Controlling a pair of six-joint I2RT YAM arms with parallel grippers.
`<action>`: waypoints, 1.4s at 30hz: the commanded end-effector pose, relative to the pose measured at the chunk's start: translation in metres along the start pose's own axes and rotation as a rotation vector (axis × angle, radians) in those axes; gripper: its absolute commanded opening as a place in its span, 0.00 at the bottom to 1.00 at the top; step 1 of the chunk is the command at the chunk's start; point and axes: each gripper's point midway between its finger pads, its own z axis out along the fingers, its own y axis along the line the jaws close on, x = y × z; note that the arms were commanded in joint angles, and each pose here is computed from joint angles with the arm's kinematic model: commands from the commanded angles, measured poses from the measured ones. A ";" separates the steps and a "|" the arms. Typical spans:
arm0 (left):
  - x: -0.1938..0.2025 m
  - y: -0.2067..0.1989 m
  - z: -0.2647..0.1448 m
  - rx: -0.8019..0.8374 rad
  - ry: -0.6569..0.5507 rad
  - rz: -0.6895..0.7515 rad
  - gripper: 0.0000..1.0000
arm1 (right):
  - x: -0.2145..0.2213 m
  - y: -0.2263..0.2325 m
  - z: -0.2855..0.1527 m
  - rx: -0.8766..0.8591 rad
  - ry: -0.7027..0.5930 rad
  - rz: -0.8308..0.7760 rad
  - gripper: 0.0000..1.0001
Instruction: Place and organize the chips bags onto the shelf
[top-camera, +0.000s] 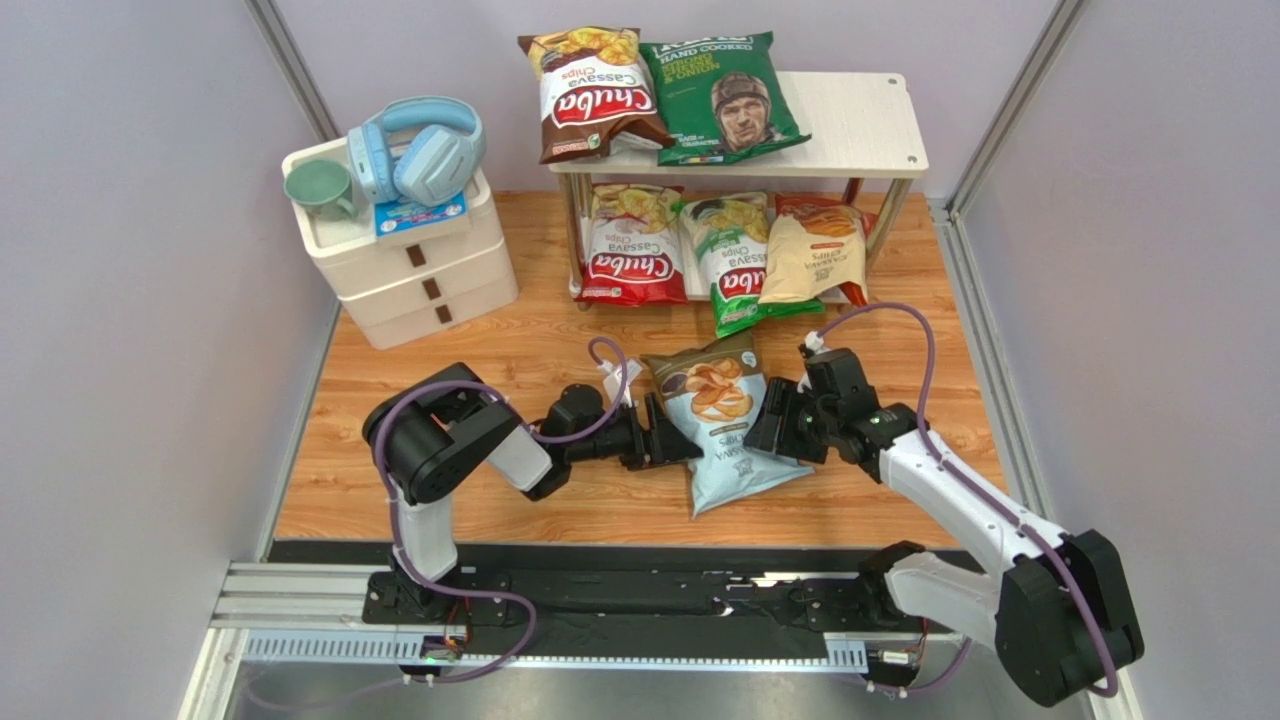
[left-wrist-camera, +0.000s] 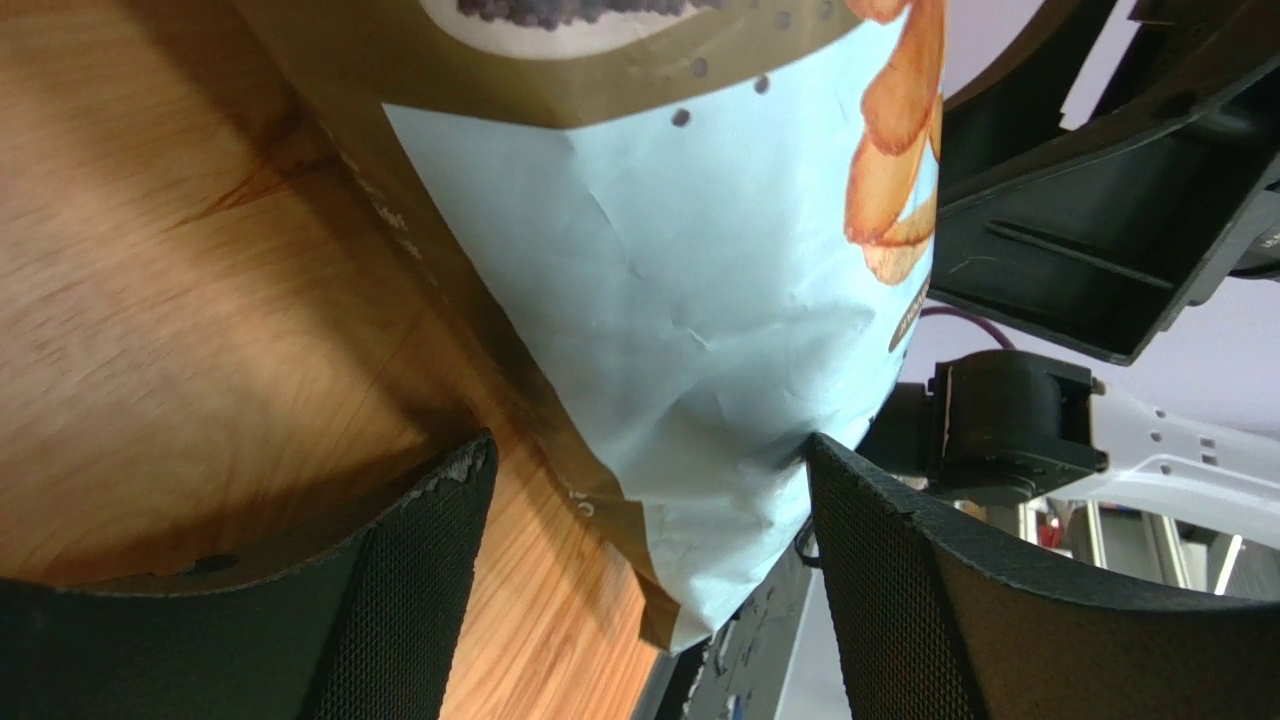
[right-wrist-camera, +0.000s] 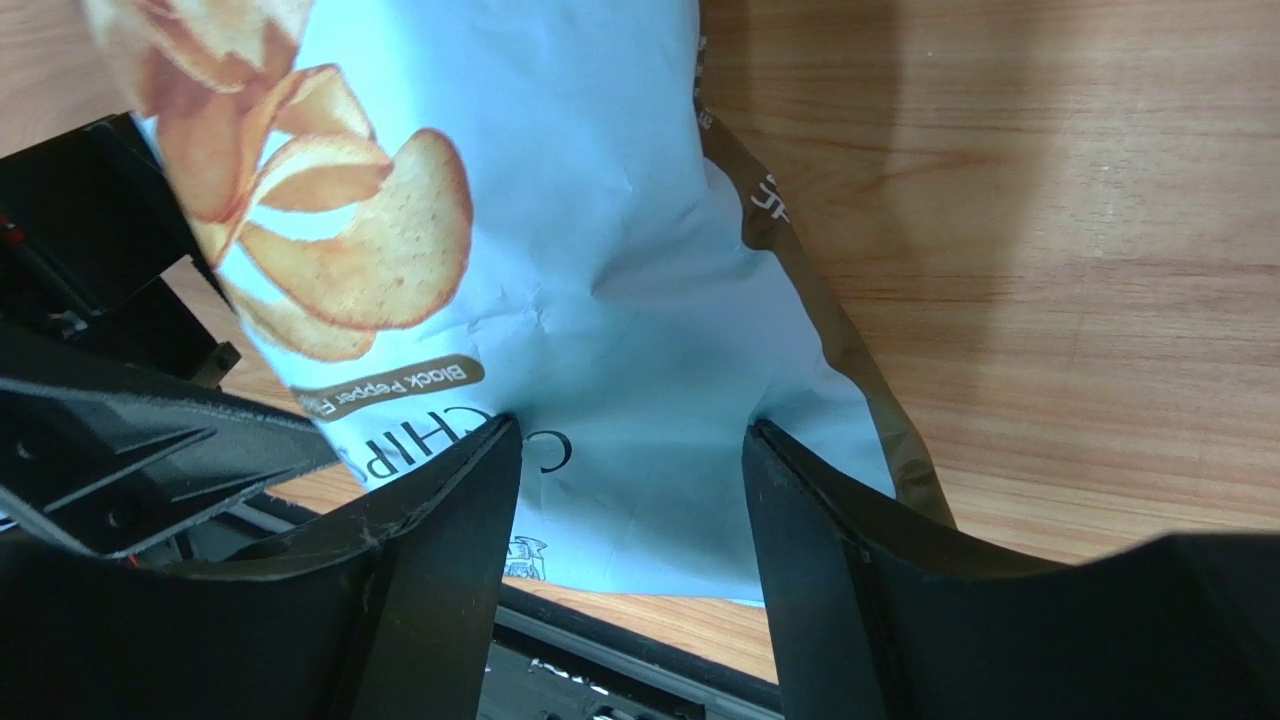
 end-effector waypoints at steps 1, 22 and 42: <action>0.030 0.049 0.004 -0.178 0.105 -0.018 0.83 | -0.007 0.003 0.009 0.010 -0.025 0.010 0.61; 0.028 0.028 -0.008 -0.159 0.022 0.009 0.00 | -0.002 0.027 -0.015 -0.045 -0.027 -0.038 0.69; -0.024 -0.069 -0.112 -0.267 -0.096 0.155 0.00 | 0.006 0.049 -0.079 -0.179 -0.068 -0.058 0.77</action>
